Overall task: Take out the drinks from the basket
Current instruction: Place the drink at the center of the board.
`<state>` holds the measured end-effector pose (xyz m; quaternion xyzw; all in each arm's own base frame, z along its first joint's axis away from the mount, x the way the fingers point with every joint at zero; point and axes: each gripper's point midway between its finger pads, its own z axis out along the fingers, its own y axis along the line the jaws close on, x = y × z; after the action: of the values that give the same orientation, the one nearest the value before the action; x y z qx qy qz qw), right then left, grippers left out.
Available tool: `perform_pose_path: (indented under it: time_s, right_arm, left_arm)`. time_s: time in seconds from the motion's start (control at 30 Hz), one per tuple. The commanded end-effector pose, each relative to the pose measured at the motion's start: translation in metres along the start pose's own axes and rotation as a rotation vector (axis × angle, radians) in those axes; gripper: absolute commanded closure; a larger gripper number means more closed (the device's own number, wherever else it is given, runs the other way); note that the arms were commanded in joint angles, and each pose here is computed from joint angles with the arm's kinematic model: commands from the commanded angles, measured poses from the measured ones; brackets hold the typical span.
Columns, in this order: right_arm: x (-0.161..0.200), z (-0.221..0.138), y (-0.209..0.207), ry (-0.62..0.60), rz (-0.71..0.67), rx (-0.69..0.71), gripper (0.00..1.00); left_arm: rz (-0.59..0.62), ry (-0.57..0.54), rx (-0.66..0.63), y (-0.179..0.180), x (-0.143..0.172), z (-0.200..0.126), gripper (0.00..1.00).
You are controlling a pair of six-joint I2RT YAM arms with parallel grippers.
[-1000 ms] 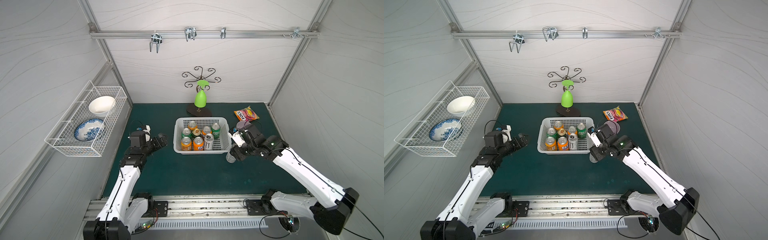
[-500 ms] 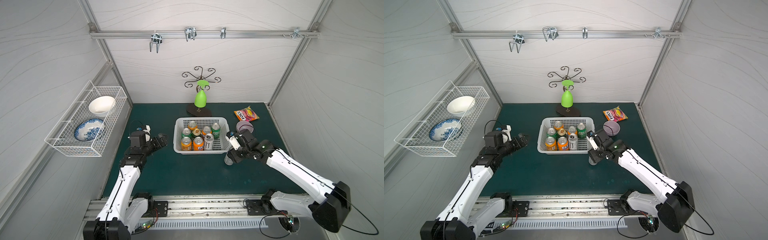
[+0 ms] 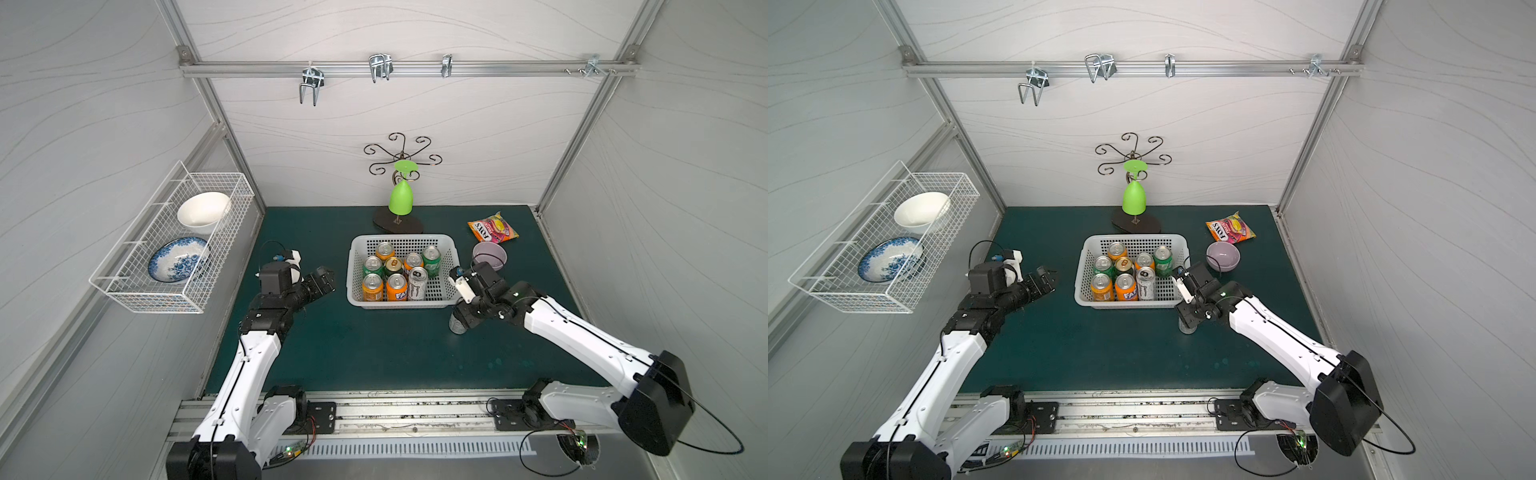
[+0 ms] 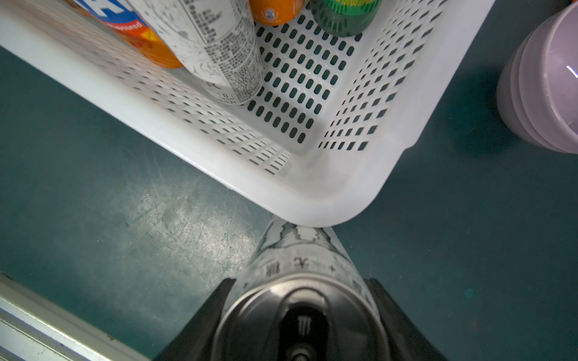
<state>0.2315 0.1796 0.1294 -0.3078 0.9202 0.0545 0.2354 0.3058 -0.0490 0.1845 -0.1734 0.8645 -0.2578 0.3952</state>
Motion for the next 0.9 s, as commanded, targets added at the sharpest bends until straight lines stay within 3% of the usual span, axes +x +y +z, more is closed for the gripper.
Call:
perform_pose_path:
  time_s: [0.0, 0.5, 0.87]
  right_arm:
    - [-0.025, -0.004, -0.001, -0.102, 0.031, 0.01, 0.53]
    - [-0.026, -0.022, -0.004, -0.14, 0.041, 0.018, 0.27]
    - [-0.042, -0.071, -0.004, -0.212, 0.031, -0.002, 0.04]
  left_arm:
    - [0.033, -0.036, 0.039, -0.013, -0.011, -0.005, 0.02]
    - [0.027, -0.03, 0.047, -0.014, -0.01, -0.005, 0.02]
    - [0.078, 0.008, 0.066, -0.033, -0.004, -0.008, 0.02]
